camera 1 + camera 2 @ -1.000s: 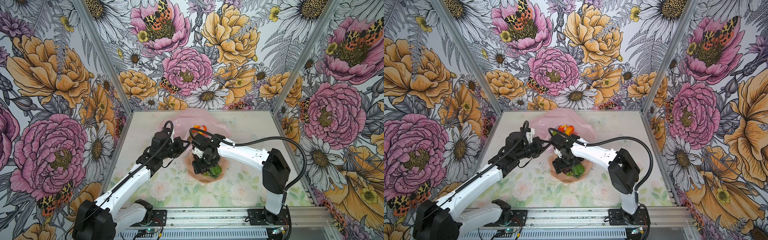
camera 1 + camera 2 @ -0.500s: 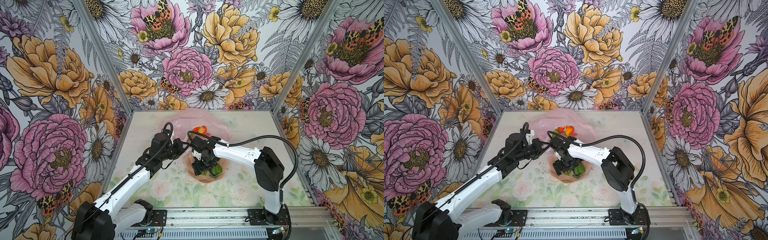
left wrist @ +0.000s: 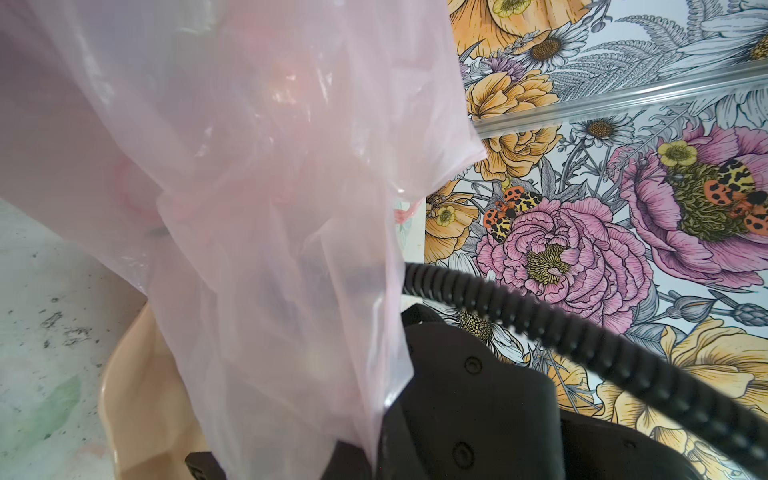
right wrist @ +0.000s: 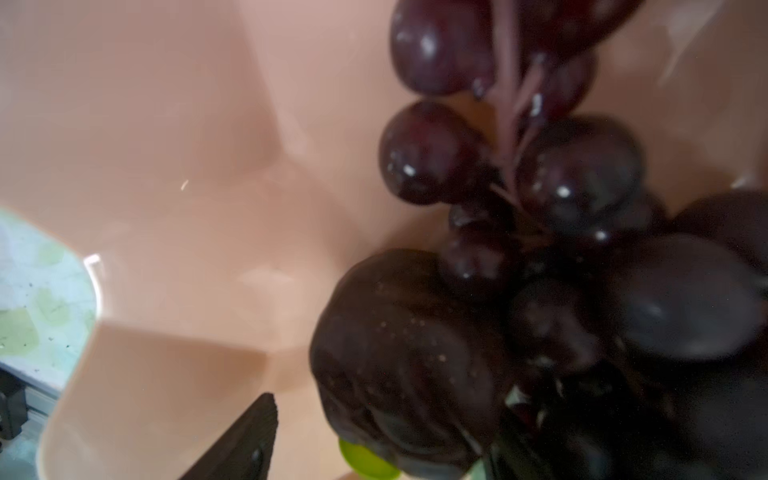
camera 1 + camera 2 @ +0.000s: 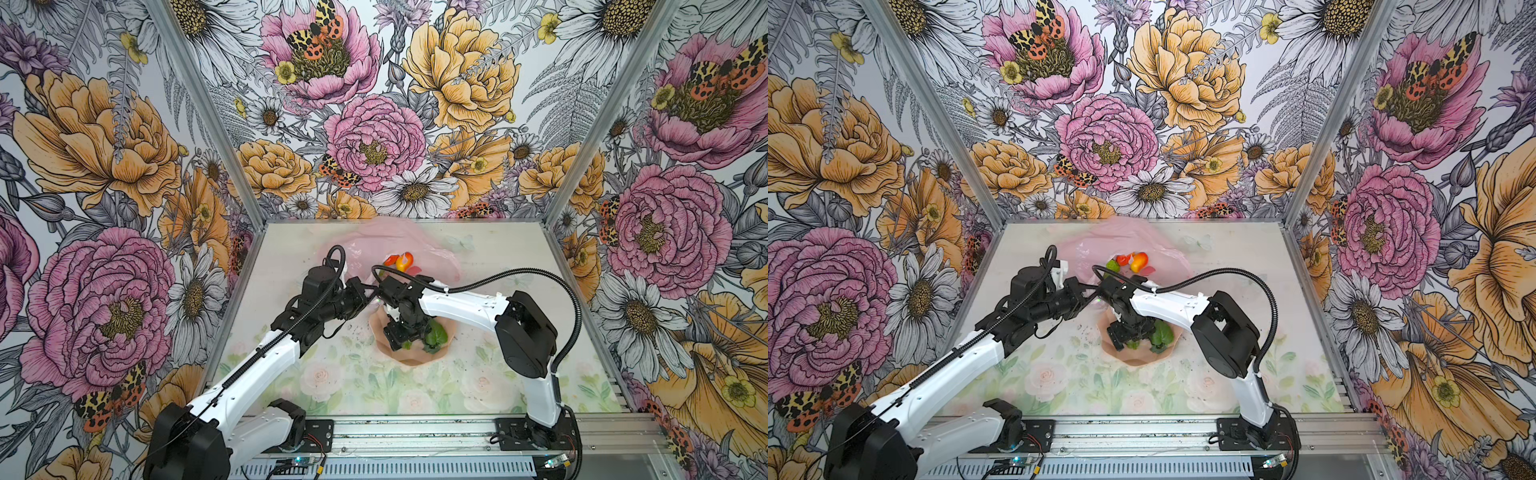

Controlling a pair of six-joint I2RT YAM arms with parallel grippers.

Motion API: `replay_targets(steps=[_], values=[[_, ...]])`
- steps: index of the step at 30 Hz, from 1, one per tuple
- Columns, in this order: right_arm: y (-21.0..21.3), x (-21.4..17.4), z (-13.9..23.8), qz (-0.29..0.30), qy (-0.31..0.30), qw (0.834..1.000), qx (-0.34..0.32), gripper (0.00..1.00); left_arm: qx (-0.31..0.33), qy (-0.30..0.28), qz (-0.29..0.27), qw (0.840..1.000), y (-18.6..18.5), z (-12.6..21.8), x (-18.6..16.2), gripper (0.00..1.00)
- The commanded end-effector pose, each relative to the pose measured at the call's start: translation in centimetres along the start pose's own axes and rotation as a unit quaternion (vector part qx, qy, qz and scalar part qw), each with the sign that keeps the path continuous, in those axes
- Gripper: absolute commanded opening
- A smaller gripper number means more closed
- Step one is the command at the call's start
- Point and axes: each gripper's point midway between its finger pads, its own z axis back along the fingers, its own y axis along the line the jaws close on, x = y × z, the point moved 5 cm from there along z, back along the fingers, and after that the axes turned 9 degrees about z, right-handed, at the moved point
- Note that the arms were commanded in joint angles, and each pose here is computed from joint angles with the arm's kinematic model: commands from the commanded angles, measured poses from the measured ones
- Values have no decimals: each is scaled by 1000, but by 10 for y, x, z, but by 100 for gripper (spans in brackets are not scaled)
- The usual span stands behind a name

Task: Place the fruits into the plastic bag
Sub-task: 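Lower the right gripper around the dark wrinkled fruit and close it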

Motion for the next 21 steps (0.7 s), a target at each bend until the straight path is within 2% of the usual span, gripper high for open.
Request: replay_targets(steps=[1,11,16,21], values=[[-4,14,7,-15,-39,999,-25,72,-3,1,0,1000,1,3,0,0],[-8,22,6,-51,-76,995,-35,56,-1,6,2,1000,2,-1,-1,0],[-7,23,11,-49,-85,995,-34,40,0,5,2,1000,2,-1,-2,0],[-4,20,29,-42,-103,994,-22,36,0,5,1,1000,2,-2,-2,0]])
